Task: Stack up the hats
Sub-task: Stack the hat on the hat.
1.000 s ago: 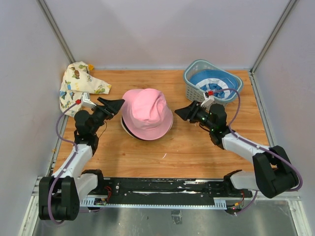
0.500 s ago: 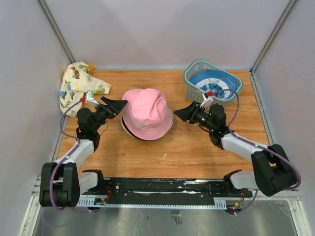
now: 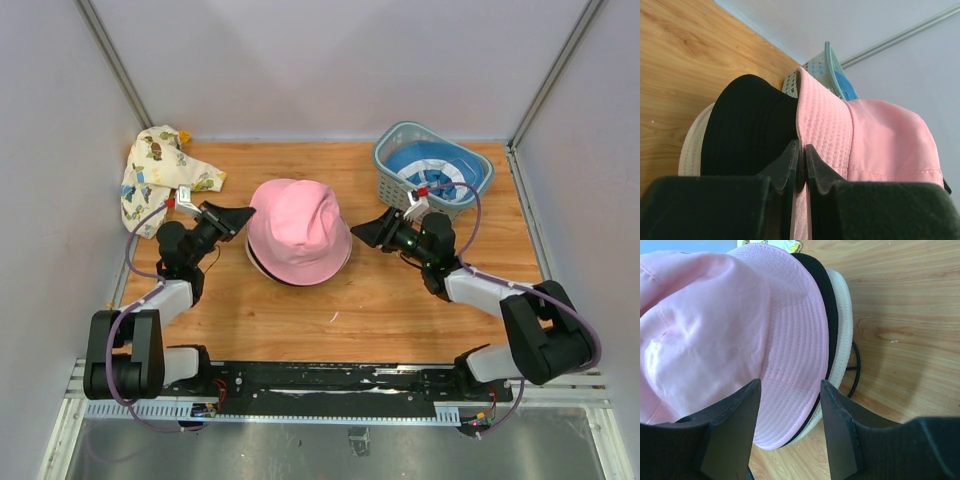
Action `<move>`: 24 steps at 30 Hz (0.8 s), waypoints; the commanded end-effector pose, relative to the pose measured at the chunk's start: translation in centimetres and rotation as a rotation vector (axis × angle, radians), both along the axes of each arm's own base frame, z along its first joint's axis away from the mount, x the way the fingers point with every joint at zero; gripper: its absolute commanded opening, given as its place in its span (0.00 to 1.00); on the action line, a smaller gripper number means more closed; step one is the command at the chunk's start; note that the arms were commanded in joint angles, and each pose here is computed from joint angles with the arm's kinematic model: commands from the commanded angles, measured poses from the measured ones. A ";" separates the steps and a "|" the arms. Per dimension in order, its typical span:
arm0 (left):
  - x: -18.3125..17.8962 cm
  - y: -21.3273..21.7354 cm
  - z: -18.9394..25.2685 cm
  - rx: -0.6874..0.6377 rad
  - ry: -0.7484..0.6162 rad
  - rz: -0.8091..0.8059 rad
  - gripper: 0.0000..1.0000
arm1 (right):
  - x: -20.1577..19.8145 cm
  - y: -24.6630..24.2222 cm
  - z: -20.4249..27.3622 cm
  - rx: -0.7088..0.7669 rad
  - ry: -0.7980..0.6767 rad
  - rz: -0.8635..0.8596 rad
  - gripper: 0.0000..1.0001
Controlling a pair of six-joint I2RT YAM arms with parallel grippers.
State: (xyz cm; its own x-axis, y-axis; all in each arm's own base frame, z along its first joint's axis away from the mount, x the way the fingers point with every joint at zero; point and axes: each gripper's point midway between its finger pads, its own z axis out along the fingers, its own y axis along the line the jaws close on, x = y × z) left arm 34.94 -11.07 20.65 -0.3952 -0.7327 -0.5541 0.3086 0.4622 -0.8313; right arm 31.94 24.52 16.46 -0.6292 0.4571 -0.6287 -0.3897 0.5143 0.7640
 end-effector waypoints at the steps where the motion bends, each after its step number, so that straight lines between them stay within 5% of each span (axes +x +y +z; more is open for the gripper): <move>1: -0.5 0.1 0.1 0.009 -0.036 -0.004 0.10 | 0.1 0.3 -0.5 0.048 0.006 0.017 0.52; 24: -0.3 0.9 -3.0 0.097 0.049 0.035 0.03 | 0.2 2.3 -1.8 0.160 0.040 0.084 0.52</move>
